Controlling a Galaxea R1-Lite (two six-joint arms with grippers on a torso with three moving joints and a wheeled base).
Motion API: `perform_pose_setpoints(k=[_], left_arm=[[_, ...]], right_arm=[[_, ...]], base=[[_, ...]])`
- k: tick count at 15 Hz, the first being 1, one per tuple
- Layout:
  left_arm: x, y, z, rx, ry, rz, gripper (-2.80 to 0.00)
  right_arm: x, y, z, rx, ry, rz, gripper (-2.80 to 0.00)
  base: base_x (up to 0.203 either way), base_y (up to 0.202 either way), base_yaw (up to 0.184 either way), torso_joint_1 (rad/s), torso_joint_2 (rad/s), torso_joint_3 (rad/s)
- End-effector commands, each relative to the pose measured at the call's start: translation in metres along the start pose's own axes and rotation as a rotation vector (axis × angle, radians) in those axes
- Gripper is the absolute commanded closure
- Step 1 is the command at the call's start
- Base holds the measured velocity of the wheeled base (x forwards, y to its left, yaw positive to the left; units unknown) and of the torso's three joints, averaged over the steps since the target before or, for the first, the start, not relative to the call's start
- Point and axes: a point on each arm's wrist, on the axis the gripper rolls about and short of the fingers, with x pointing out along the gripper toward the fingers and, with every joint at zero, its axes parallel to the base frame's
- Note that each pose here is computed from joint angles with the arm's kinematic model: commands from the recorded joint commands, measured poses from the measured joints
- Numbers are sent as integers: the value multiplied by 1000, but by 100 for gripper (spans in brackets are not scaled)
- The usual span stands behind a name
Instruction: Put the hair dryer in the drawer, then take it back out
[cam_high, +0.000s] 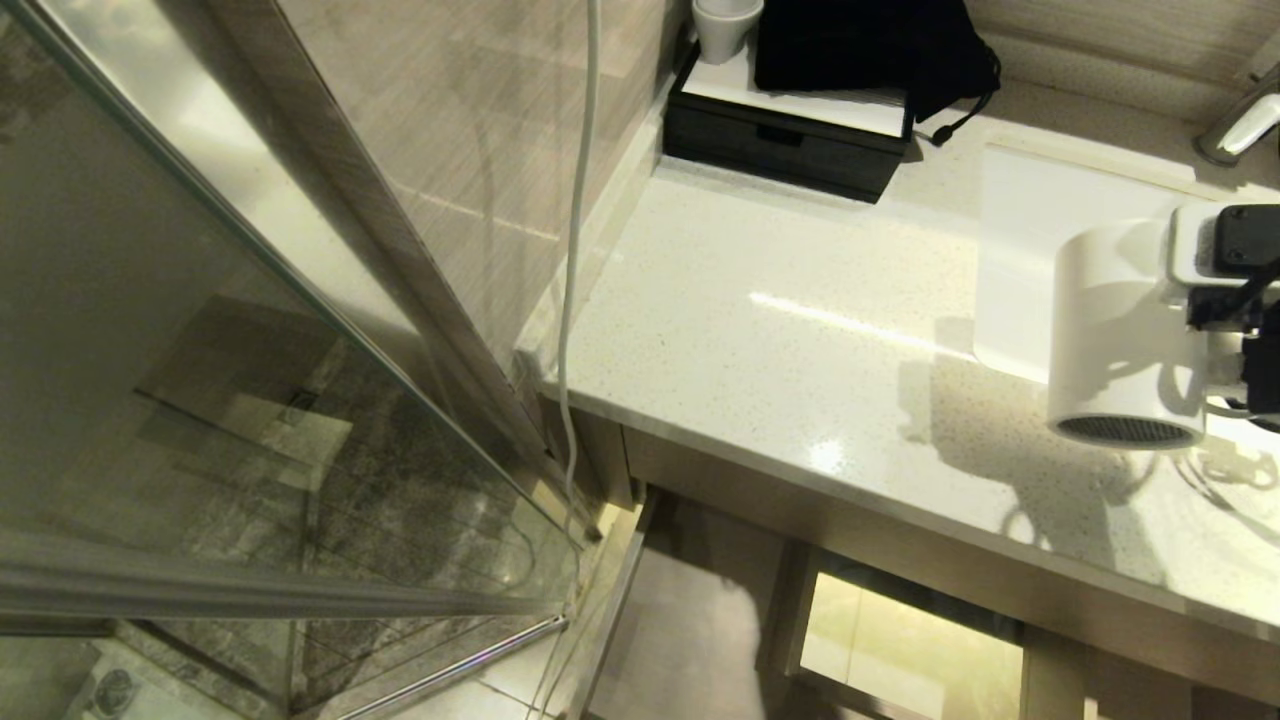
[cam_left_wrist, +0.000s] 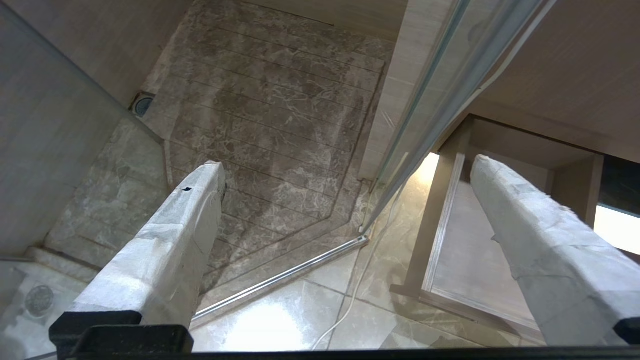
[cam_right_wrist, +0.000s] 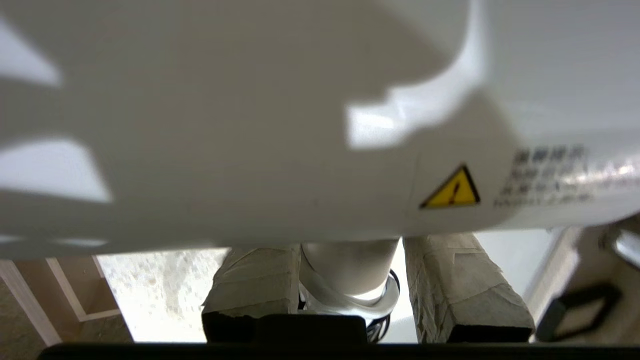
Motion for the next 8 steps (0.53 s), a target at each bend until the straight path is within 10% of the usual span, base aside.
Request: perform_pose_setpoints(k=[1,8], left_arm=[[0,0,0,0,0,0,-280],[0,0,0,0,1,0,-280]], right_arm=[[-14,0,-7,20,25,-44,0],[-29,7,-26,288,98,-71,0]], base=[[0,0,0,0,0,0],[0,0,0,0,0,0]])
